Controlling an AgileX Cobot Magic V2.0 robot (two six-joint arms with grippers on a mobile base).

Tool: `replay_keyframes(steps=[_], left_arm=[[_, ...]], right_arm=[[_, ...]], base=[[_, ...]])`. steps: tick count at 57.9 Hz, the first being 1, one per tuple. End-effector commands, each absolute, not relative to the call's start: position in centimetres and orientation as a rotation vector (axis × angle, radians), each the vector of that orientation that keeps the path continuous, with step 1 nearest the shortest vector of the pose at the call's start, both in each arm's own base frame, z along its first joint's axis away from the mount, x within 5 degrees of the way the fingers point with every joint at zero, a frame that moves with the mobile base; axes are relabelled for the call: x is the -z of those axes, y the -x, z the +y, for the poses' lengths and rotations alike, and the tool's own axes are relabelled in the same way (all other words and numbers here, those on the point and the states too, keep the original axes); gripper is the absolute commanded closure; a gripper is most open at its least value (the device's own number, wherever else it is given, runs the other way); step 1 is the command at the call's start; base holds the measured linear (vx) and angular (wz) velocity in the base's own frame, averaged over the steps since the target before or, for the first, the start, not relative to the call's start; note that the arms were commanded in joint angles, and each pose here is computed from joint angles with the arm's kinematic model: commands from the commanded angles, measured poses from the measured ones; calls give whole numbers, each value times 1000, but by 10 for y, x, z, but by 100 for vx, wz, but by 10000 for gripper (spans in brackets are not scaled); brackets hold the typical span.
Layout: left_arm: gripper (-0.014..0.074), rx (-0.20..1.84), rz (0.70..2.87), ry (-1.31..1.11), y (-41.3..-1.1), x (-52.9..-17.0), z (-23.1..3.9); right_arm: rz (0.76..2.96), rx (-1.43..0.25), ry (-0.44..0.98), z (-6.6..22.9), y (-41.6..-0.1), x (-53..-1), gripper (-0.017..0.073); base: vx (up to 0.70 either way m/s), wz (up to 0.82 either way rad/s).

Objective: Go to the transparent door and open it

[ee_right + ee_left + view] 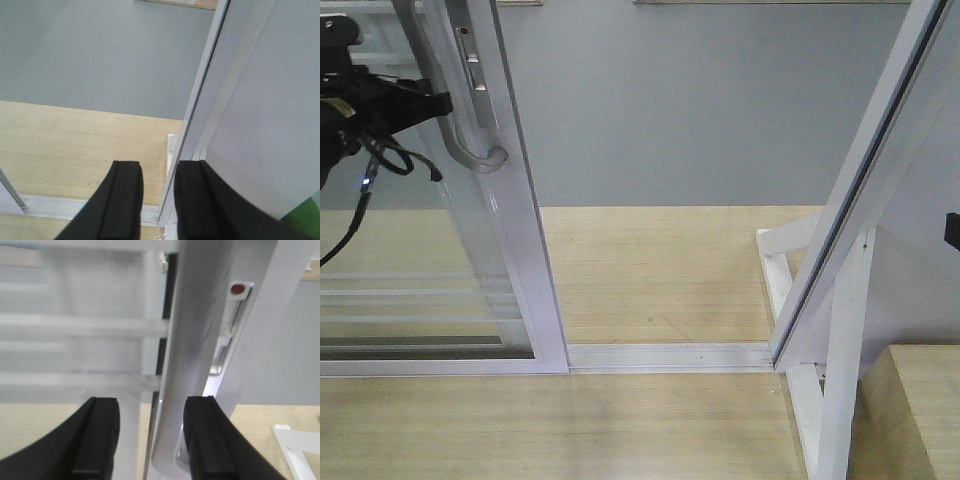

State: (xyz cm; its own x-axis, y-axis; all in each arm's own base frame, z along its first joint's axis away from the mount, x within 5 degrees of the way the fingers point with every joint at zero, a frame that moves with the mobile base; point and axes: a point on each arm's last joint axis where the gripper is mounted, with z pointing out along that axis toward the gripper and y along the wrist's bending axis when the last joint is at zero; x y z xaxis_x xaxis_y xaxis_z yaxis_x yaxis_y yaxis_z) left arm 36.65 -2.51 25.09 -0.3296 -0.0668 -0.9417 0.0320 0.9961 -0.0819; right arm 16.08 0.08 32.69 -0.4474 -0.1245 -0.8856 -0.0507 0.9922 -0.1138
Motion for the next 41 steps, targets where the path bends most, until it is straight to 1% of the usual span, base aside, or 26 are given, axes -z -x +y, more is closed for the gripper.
replay_keyframes(steps=[1,10,31,41], left_arm=[[174,98,1709,39,-346,-289,-19],[175,97,1670,39,-310,-299,-16],[175,105,1484,32,-207,-332,-11],[175,109,1437,32,-177,-333,-9]], right_arm=[[1938,101,126,0,-165,-342,295],[1938,100,126,0,-165,-342,295],[1945,97,124,0,-165,-341,295],[1946,97,124,0,-165,-341,295]], base=[[0,0],[0,0],[0,0],[0,0]])
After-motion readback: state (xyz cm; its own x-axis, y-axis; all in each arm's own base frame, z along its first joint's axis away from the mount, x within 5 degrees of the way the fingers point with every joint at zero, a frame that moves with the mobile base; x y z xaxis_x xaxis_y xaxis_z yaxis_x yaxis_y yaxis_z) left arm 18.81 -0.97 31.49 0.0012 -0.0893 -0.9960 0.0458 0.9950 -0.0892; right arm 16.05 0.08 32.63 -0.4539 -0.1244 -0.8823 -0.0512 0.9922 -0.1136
